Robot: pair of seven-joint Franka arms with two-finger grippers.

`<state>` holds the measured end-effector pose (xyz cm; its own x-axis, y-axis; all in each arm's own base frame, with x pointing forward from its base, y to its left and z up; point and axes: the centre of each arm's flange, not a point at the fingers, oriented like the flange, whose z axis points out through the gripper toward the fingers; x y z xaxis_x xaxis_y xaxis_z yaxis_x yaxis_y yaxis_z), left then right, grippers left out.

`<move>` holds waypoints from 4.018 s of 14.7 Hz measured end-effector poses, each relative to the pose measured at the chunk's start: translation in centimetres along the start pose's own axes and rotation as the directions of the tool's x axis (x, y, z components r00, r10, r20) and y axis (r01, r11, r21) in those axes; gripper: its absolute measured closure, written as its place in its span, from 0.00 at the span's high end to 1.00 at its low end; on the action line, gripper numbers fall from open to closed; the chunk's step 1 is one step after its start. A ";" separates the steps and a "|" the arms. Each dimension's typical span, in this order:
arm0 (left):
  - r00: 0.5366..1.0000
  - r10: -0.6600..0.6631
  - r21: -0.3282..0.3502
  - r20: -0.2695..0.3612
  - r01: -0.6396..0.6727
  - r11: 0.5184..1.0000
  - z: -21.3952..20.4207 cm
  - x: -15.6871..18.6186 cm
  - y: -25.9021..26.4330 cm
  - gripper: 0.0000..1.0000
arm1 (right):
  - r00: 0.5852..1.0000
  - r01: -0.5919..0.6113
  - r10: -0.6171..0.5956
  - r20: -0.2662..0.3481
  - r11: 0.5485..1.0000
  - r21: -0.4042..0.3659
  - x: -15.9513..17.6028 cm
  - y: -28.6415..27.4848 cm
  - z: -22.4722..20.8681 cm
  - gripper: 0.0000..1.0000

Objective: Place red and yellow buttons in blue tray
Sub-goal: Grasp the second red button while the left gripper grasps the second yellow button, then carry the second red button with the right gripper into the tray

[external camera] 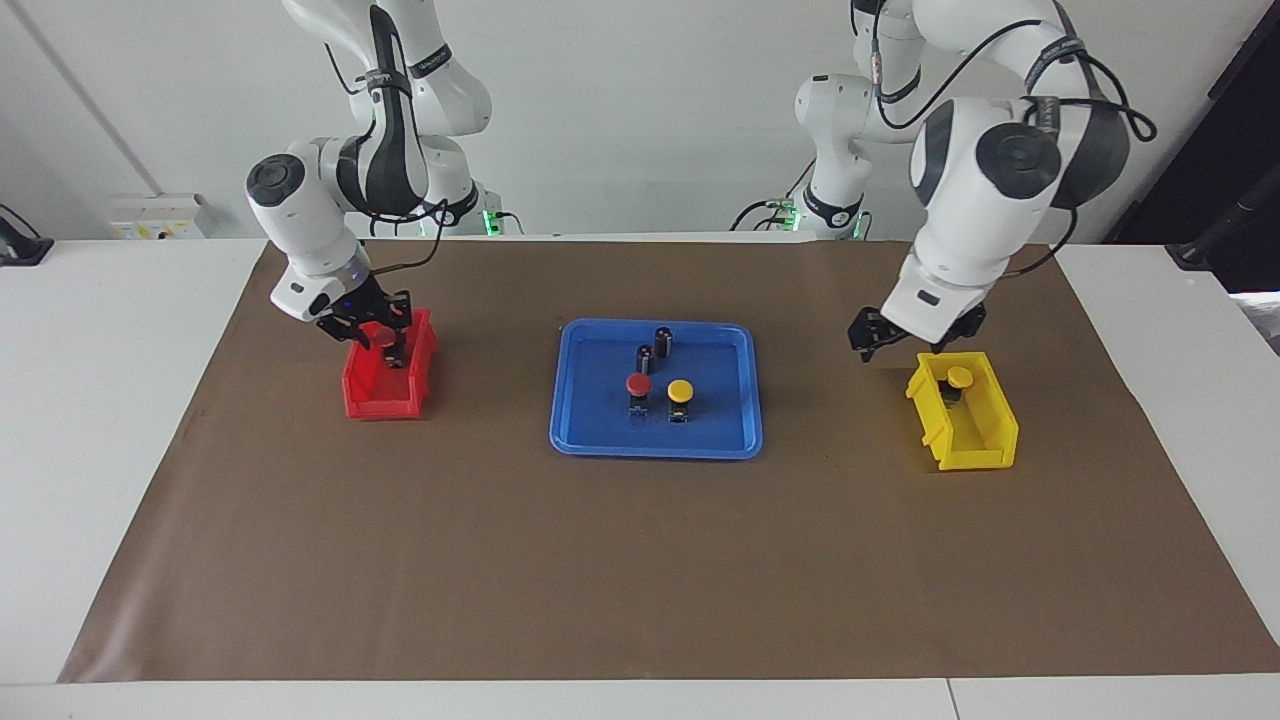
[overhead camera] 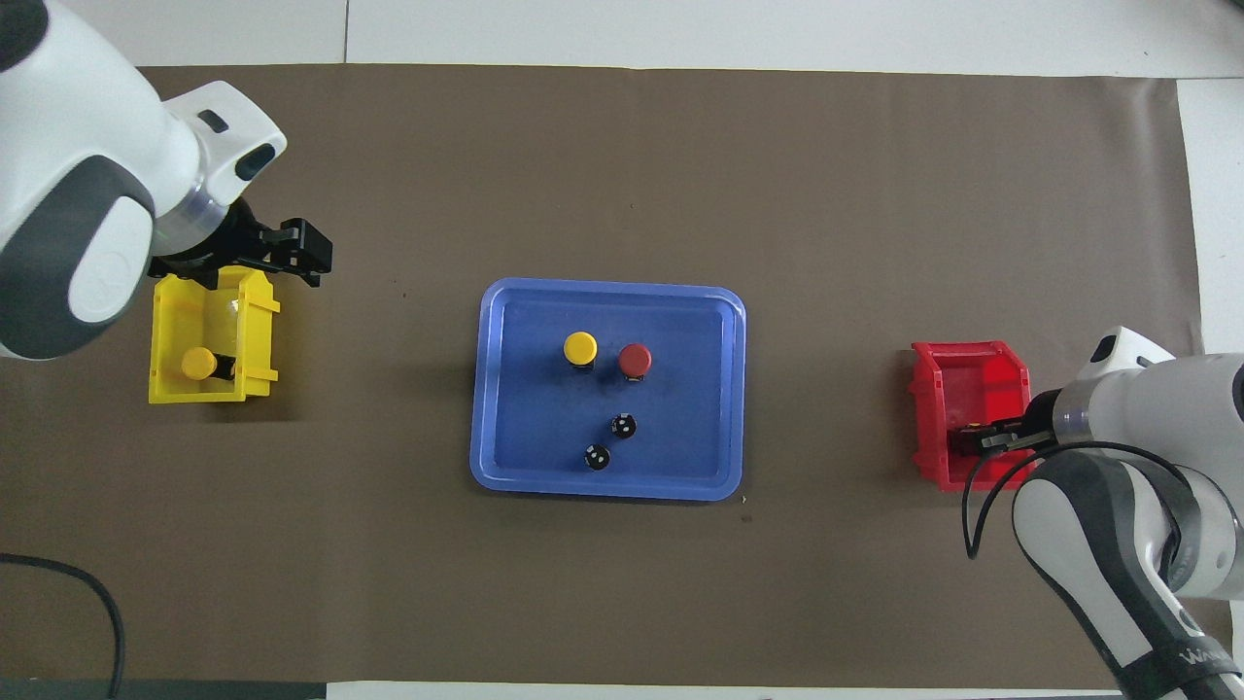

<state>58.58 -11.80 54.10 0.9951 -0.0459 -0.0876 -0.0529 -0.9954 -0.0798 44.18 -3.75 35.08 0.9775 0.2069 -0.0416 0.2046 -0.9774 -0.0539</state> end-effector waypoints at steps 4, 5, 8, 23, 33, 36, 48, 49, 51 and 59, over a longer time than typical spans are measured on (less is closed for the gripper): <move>0.999 0.031 -0.020 -0.038 -0.032 0.999 -3.2 -1.5 -6.0 1.00 | 1.000 -0.002 0.002 0.003 1.000 0.001 -0.2 0.1 0.2 0.55; 0.998 0.047 -0.033 -0.043 -0.049 0.998 -3.5 -1.7 -6.2 1.00 | 1.000 -0.002 0.002 0.004 1.000 0.001 -0.2 0.1 0.2 0.55; 0.994 0.098 -0.107 -0.055 -0.104 0.989 -3.6 -1.8 -8.5 1.00 | 1.000 -0.002 0.002 0.003 1.000 0.001 -0.3 0.0 0.2 0.55; 0.993 0.013 -0.114 -0.118 -0.027 0.993 7.9 -1.0 -13.2 0.93 | 0.999 0.021 -0.021 0.033 1.000 0.003 3.2 0.3 -7.6 0.41; 0.999 -0.004 -0.122 -0.044 -0.001 0.993 16.7 -3.4 -13.3 0.69 | 0.992 -0.120 0.120 -0.038 0.993 -0.005 16.1 -17.9 -14.6 0.41; 0.999 -0.005 -0.121 -0.045 0.000 0.993 17.4 -3.6 -13.2 0.67 | 0.983 -0.182 0.183 -0.033 0.983 0.013 19.3 -24.9 -12.3 0.41; 0.998 -0.014 -0.119 -0.058 0.007 0.993 19.0 -4.5 -13.0 0.43 | 0.990 -0.137 0.138 0.007 0.990 -0.009 18.5 -31.7 -1.0 0.41; 0.997 -0.015 -0.118 -0.070 0.007 0.993 18.6 -4.3 -13.1 0.41 | 0.991 -0.134 0.135 0.006 0.991 -0.010 18.3 -31.9 -0.5 0.41; 0.995 -0.016 -0.116 -0.094 0.005 0.993 16.4 -3.3 -13.3 0.41 | 0.991 -0.136 0.137 0.014 0.991 -0.014 18.0 -31.7 0.1 0.41; 0.987 -0.111 -0.147 -0.116 0.093 0.985 -0.3 -1.5 -6.3 0.41 | 0.989 -0.151 0.151 0.003 0.989 -0.012 18.0 -30.7 -0.7 0.74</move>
<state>57.43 -5.49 55.06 0.9977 0.0553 0.0381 0.0530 -0.9969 0.0589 55.57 29.98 36.72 0.9970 0.0575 -0.0518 0.0558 -0.9978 -0.0346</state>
